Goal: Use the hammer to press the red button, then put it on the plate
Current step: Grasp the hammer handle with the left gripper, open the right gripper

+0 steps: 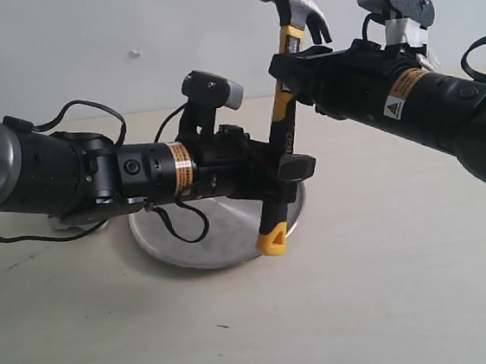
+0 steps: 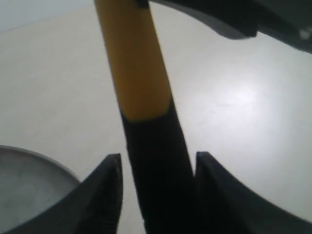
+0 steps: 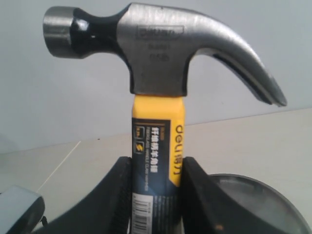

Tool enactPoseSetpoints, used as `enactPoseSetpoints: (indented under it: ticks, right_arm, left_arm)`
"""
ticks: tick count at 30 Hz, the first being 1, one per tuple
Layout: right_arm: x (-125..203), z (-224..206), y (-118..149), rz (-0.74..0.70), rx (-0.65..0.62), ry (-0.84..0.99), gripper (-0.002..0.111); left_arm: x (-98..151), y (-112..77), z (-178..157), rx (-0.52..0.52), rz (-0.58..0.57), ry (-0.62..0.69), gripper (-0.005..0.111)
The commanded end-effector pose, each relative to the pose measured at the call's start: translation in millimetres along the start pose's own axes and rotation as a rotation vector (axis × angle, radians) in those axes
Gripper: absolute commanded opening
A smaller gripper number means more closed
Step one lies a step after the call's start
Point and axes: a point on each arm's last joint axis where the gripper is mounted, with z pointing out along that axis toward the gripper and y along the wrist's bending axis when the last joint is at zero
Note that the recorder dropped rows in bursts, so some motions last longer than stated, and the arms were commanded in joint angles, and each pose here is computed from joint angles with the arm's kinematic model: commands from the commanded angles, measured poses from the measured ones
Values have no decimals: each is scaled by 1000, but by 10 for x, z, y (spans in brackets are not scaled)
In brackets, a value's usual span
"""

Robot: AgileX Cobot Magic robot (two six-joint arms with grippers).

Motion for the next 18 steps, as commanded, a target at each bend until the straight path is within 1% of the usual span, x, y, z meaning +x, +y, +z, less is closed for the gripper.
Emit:
enactPoseSetpoints:
  ticks: [1,2,4,13,18]
  right_arm:
    - [-129,4,106,-4,-75,-81,0]
    - [-129,4,106,-4,-75,-81,0]
    - [-129,4,106,-4,-75,-81,0]
    - [-129,4,106,-9,-75,-81,0]
    - [-129,4,106,-76,-72,-83,0]
  left_arm:
    - [-18,5,9,-3,-13,-9,24]
    - [-18,5,9,-3,-13,-9,13]
    - [-18,4,9,-2,-10,-8,0]
    - [-18,4,9,-2,-11,-8,0]
    - [-11,4,8,-2,-40,-7,0]
